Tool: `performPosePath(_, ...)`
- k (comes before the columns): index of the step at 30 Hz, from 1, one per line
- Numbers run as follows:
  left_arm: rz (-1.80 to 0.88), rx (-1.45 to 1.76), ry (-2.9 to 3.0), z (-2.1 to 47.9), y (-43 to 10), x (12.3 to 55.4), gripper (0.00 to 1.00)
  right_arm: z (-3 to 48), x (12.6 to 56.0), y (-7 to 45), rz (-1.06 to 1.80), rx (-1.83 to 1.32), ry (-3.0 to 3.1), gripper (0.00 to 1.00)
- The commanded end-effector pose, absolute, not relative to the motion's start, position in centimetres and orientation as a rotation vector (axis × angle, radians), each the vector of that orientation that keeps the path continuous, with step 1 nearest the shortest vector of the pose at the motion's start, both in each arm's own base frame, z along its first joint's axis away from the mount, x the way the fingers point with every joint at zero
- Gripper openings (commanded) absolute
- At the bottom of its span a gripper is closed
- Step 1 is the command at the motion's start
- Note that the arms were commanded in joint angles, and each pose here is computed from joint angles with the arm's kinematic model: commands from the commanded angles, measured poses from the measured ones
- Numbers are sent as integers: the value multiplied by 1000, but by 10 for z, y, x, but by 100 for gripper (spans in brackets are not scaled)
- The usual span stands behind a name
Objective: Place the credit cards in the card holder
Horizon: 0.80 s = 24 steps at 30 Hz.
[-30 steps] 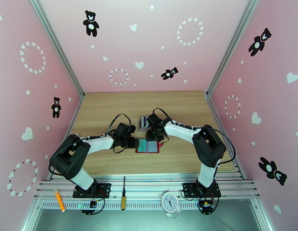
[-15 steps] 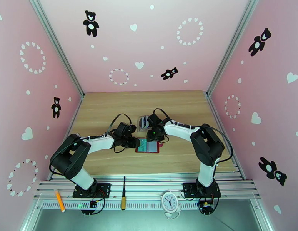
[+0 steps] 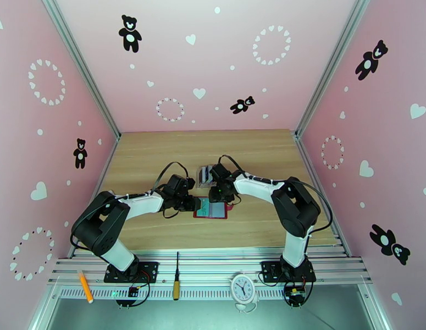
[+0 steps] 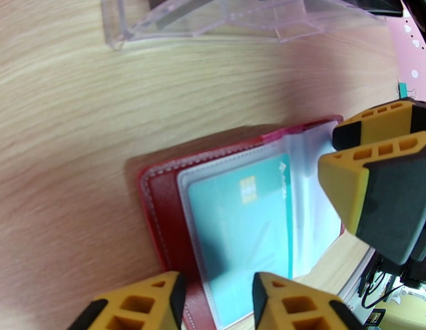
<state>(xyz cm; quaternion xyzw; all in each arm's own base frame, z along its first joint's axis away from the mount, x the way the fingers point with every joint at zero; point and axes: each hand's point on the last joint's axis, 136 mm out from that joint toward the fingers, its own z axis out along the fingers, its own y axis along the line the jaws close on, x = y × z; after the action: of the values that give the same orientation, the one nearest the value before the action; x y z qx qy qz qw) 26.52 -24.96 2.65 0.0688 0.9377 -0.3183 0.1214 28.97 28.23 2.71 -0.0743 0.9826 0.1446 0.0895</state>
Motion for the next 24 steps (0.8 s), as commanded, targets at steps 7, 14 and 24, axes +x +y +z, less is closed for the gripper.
performPosePath(7,-919,226,2772,19,-250,261,43,11,270,294,478,-236,2995,47)
performPosePath(14,-920,227,2772,19,-250,261,46,11,265,303,557,-231,3003,47)
performPosePath(24,-902,222,2780,17,-249,261,48,29,269,307,610,-221,2958,47)
